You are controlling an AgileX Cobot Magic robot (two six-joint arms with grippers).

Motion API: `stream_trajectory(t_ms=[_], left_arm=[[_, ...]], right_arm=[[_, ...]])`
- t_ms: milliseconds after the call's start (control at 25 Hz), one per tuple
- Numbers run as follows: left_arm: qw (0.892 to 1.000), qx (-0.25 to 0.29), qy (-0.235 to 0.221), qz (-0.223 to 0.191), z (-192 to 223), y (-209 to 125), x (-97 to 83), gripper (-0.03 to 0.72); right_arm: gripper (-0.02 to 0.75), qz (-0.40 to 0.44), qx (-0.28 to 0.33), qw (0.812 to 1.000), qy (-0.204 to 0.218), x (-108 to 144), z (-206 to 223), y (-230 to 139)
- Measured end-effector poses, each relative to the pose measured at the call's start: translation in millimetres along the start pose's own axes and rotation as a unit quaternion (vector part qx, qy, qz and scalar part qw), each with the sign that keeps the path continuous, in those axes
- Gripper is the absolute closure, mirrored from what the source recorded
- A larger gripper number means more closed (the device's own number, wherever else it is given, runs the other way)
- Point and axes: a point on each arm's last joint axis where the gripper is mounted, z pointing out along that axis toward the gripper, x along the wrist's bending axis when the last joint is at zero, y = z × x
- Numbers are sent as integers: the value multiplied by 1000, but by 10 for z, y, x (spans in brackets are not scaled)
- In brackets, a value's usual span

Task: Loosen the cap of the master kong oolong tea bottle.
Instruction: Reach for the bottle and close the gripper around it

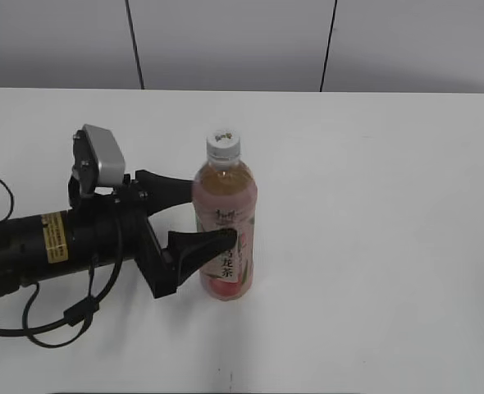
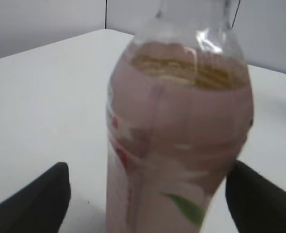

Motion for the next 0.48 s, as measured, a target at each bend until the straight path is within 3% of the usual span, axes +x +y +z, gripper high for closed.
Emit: stream_trajectory(t_ms=[480], left_arm=[[999,-23,-40,3,161,208,99,96]], right_arm=[[225,0,0,1000,0,0,0,0]])
